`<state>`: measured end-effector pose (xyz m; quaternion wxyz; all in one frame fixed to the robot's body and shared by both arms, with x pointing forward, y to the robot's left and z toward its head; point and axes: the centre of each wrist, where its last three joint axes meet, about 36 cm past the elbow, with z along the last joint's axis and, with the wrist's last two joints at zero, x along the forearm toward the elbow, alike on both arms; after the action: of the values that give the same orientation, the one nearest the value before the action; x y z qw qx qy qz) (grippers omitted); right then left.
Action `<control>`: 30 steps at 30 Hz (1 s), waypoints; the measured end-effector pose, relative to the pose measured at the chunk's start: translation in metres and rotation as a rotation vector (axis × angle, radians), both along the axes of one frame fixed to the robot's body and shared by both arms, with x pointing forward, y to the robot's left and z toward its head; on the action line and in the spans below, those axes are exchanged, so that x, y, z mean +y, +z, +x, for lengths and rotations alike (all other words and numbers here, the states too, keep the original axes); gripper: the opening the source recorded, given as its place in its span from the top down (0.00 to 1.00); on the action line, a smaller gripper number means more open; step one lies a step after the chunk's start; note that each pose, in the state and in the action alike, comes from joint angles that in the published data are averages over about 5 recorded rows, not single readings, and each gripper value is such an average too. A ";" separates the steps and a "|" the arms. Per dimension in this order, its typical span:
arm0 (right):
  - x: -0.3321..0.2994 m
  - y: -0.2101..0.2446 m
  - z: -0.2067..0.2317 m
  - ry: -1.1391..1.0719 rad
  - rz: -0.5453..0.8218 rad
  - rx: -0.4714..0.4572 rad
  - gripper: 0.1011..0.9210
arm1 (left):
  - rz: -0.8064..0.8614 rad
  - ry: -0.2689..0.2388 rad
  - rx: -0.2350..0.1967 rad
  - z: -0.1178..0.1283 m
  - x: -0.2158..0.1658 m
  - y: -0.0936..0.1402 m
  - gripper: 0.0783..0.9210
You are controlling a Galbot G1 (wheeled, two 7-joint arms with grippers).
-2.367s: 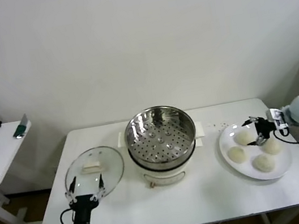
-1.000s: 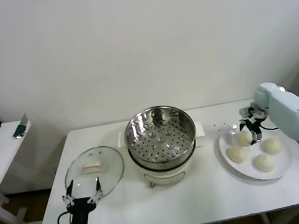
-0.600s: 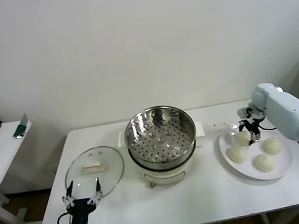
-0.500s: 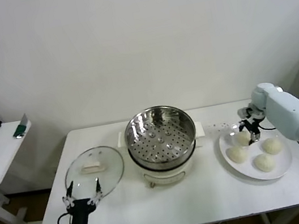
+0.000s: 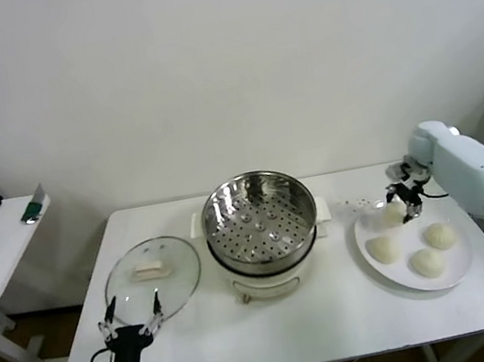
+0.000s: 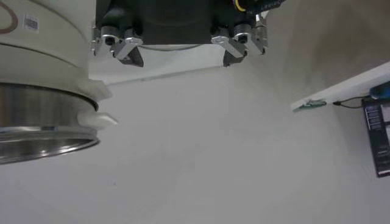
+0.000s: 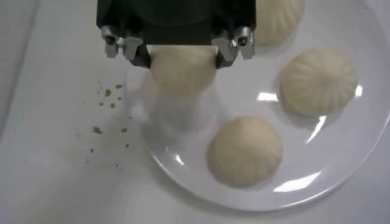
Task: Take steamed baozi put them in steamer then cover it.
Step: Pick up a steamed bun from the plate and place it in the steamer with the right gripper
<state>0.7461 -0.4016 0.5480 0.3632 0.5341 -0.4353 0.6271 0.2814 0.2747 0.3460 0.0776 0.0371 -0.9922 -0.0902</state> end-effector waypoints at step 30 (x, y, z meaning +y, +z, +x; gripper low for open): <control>0.320 0.127 -0.023 1.037 -0.190 -0.214 0.26 | -0.008 -0.020 0.019 -0.007 -0.002 0.001 0.12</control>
<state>0.7230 -0.0812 0.6754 0.0063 0.5769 -0.0903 0.8117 0.2747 0.2724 0.3475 0.0860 0.0260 -0.9921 -0.0874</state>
